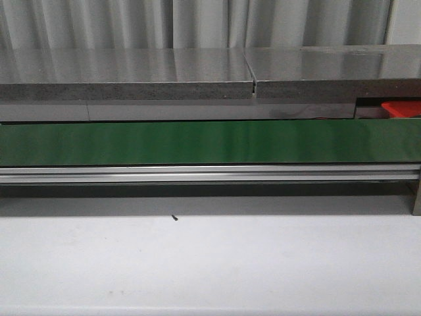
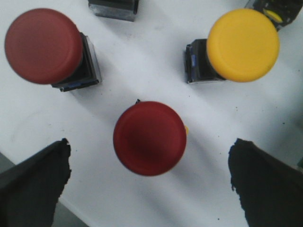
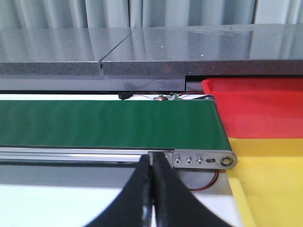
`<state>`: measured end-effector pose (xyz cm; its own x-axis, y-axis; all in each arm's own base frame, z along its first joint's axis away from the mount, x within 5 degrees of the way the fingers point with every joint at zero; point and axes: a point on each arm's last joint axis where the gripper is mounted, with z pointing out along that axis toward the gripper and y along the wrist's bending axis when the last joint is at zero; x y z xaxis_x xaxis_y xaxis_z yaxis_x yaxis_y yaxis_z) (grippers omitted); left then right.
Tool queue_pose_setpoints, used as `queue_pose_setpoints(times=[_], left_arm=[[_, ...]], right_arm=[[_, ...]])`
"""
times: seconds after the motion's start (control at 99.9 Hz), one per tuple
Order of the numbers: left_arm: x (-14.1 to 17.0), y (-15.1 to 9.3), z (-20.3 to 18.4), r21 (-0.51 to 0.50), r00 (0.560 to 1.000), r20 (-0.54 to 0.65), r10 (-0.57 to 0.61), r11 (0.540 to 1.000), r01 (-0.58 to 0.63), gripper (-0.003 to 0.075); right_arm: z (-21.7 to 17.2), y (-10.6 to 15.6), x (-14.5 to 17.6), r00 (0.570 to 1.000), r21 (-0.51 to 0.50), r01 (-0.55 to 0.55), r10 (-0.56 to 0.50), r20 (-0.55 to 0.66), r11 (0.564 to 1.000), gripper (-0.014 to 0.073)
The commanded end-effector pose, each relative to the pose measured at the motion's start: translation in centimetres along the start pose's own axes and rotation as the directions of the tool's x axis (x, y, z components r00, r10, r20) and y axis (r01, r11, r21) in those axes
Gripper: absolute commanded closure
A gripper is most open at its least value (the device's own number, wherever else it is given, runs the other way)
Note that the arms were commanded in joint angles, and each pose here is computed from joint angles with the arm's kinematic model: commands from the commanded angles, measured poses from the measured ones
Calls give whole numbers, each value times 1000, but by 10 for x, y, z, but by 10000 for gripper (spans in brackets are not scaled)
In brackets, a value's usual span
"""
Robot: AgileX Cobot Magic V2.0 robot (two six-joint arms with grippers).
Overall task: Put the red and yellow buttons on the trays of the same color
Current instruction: 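Lower the left gripper onto a red button and close it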
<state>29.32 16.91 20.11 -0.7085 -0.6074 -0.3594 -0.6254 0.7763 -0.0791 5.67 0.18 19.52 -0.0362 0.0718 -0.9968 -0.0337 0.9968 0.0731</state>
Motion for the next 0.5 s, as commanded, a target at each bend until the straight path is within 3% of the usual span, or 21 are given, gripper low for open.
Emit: queue_pose_setpoints(times=[0.0, 0.21, 0.49], left_arm=[[-17, -2, -12, 14, 996, 94, -4, 1000, 3, 68], [-21, -2, -10, 13, 991, 135, 4, 1000, -6, 83], [-21, -2, -2, 10, 992, 123, 5, 1000, -6, 278]], right_arm=[[-2, 1, -8, 996, -6, 11, -10, 93, 1000, 662], [-2, 1, -8, 996, -6, 11, -10, 93, 1000, 662], [-2, 1, -8, 996, -6, 11, -10, 92, 1000, 662]])
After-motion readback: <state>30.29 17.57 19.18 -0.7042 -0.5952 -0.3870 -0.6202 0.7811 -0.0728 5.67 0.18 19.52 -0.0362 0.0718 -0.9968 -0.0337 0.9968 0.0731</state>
